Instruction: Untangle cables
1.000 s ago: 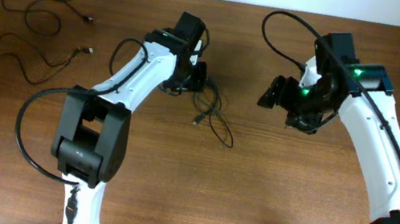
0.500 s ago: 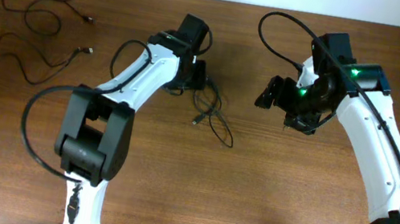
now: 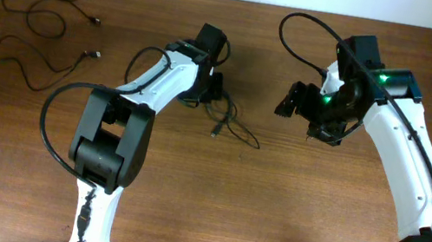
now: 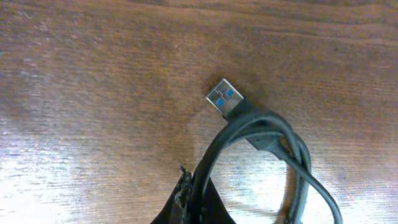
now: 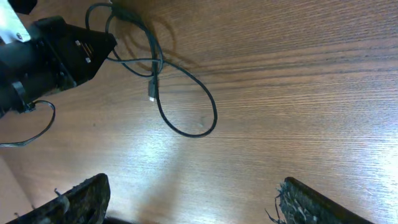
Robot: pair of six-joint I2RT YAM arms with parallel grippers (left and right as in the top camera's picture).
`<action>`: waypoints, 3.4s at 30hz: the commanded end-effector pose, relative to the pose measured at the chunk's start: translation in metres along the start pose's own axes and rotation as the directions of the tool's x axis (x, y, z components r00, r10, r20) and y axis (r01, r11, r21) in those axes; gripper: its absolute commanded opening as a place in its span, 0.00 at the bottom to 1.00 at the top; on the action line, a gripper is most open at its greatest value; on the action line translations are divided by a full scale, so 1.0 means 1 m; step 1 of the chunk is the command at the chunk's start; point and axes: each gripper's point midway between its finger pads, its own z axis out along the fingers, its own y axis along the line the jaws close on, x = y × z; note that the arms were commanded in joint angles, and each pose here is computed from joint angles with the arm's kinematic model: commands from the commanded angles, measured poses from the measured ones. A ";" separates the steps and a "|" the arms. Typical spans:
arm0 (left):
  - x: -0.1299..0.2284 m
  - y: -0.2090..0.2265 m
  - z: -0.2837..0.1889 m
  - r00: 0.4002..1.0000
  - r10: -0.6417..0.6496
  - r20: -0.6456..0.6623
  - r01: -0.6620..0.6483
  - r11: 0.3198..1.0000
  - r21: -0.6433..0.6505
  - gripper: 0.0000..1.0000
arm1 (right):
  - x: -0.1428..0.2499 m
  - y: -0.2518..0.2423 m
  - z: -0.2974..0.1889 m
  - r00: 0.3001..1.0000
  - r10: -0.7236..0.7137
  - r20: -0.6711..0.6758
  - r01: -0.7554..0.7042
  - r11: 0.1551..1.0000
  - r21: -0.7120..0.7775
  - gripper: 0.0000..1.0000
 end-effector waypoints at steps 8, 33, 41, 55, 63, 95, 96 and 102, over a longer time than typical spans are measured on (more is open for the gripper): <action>-0.017 -0.091 -0.133 0.974 0.175 0.146 -0.223 0.866 0.448 0.00 | 0.000 0.003 0.015 0.999 -0.019 -0.029 0.020 1.000 0.012 0.88; 0.016 -0.134 -0.217 0.918 0.318 0.236 -0.370 0.480 0.795 0.00 | -0.021 -0.049 0.009 0.989 0.041 0.142 -0.087 0.939 0.334 0.77; -0.009 -0.096 -0.194 0.981 0.154 0.119 -0.193 0.682 0.706 0.00 | -0.011 -0.001 0.007 0.996 -0.059 0.066 0.053 0.994 0.096 0.84; 0.010 -0.124 -0.191 0.969 0.217 0.115 -0.234 0.672 0.702 0.00 | -0.010 0.055 -0.020 0.958 -0.259 0.124 0.276 0.949 -0.152 0.95; 0.008 -0.122 -0.189 0.977 0.191 0.099 -0.206 0.692 0.692 0.00 | -0.001 0.062 -0.020 0.948 -0.302 0.100 0.316 0.928 -0.197 0.96; -0.012 -0.054 -0.148 0.987 0.101 0.123 -0.134 0.944 0.303 0.00 | -0.031 -0.056 -0.038 0.958 -0.016 0.285 -0.107 0.905 0.411 0.59; -0.013 -0.043 -0.144 0.989 0.081 0.121 -0.108 0.964 0.243 0.00 | -0.031 -0.057 -0.038 0.958 -0.014 0.286 -0.110 0.905 0.412 0.59; -0.013 -0.003 -0.138 0.992 -0.012 0.124 0.007 0.999 0.034 0.00 | -0.031 -0.063 -0.041 0.947 0.029 0.321 -0.172 0.887 0.428 0.60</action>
